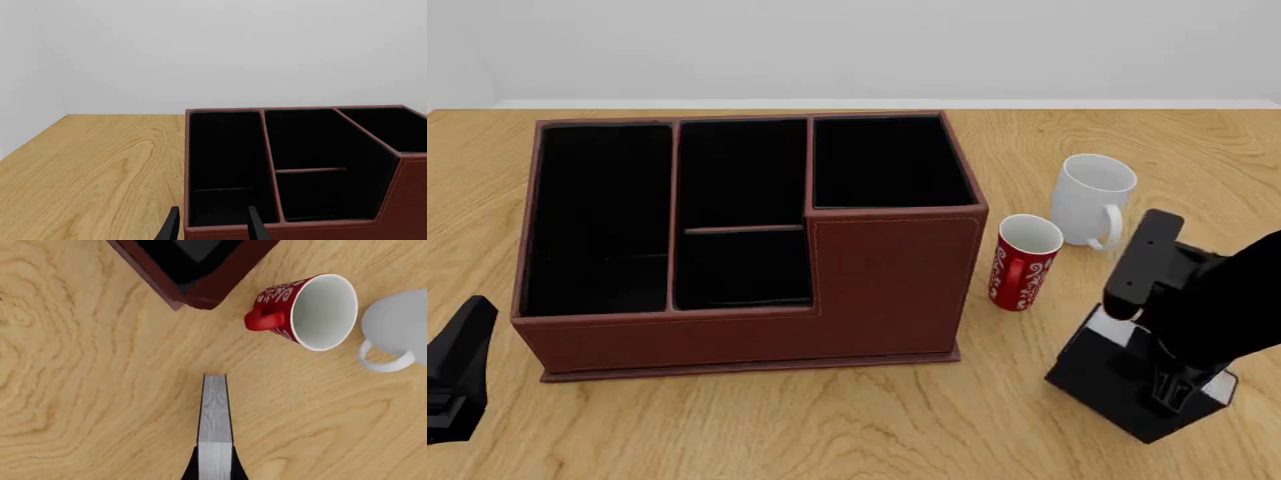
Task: Pick up the book and place it in the right compartment of the caddy.
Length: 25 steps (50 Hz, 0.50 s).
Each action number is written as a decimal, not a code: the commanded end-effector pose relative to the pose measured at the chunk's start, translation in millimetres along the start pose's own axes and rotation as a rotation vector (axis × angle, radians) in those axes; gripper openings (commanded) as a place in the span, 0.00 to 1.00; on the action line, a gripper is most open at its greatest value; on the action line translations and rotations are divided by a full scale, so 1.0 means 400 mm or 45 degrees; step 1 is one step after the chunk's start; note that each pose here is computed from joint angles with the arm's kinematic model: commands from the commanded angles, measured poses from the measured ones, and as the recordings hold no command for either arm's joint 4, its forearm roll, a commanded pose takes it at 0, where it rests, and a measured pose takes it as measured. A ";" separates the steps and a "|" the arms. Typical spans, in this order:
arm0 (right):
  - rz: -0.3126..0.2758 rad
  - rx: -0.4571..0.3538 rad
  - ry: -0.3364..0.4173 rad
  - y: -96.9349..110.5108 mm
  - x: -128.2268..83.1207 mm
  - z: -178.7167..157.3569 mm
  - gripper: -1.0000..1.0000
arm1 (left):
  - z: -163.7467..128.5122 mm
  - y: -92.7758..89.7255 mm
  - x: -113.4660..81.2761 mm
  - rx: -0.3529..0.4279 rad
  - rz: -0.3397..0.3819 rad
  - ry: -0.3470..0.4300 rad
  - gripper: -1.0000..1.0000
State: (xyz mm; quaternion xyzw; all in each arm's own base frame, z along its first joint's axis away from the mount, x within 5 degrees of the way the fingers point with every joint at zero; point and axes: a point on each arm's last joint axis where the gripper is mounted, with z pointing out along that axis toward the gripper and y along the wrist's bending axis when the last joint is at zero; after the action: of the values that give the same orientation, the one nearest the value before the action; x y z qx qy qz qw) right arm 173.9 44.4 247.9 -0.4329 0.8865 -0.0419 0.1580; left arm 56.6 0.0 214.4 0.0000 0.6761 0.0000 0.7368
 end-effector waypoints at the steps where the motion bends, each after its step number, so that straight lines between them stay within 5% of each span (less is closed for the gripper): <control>1: 0.131 -0.025 -0.035 0.023 0.002 -0.050 0.00 | 0.000 0.000 0.000 0.000 0.000 0.000 1.00; 11: 0.277 -0.028 -0.105 0.050 -0.006 -0.115 0.00 | 0.000 0.000 0.000 0.000 0.000 0.000 1.00; 25: 0.387 -0.036 -0.179 0.064 -0.014 -0.214 0.00 | 0.000 0.000 0.000 0.000 0.000 0.000 1.00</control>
State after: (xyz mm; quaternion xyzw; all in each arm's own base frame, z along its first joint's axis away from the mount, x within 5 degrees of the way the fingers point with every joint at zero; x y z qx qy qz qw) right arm 142.9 54.5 295.6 -0.3377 0.9212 0.0024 0.1934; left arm 56.6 0.0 214.4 0.0000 0.6761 0.0000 0.7368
